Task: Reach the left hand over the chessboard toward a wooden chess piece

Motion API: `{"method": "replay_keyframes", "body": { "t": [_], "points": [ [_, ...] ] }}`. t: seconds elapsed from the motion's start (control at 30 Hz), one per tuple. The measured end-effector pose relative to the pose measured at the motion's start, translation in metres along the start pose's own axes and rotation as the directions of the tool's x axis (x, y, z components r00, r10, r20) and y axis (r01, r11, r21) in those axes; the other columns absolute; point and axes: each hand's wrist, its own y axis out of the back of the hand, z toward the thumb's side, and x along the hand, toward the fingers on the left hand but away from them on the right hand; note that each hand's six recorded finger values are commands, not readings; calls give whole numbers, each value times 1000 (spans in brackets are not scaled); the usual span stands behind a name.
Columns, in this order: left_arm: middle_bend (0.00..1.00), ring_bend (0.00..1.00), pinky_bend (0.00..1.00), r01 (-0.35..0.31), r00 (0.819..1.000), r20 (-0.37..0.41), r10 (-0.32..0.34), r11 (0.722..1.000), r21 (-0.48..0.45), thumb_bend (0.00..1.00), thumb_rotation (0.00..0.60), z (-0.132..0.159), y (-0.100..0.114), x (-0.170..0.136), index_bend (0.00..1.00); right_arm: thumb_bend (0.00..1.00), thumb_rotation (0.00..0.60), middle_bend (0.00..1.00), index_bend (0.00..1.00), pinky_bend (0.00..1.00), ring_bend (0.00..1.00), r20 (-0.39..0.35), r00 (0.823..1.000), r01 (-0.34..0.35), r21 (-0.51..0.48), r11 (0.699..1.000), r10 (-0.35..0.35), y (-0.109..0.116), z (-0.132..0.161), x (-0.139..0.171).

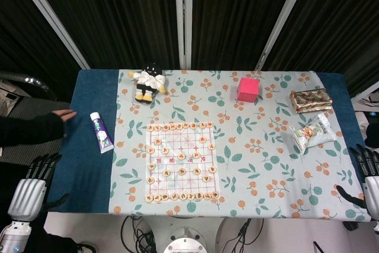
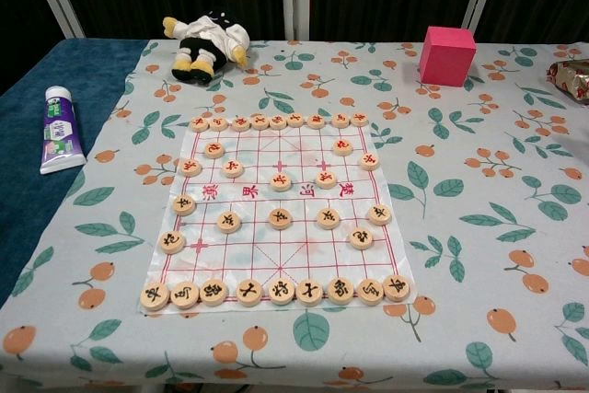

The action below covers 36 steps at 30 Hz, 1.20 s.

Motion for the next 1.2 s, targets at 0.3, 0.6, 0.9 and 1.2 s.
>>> {"method": "replay_keyframes", "body": {
  "t": [0.3,0.6,0.9,1.2],
  "points": [
    [56,0,45,3,1000,11,-3,1000,-5,149,600,4,-1,-3,28,75,600,0,0,0,0,0,1000,0,-4,1000,0,0,-2,3],
    [88,0,45,100,982,171,-82,990,-102,149,600,45,-17,11,28,75,600,0,0,0,0,11,999,31,-17,999,-31,10,-5,-1],
    [88,0,46,239,925,326,-193,965,-107,150,600,98,-57,41,28,75,600,0,0,0,0,25,999,40,-16,999,-40,15,-8,-2],
    [92,0,46,306,894,372,-249,947,-102,195,600,135,-94,73,42,75,600,0,0,0,0,20,999,31,-21,999,-31,13,-8,-2]
  ]
}}
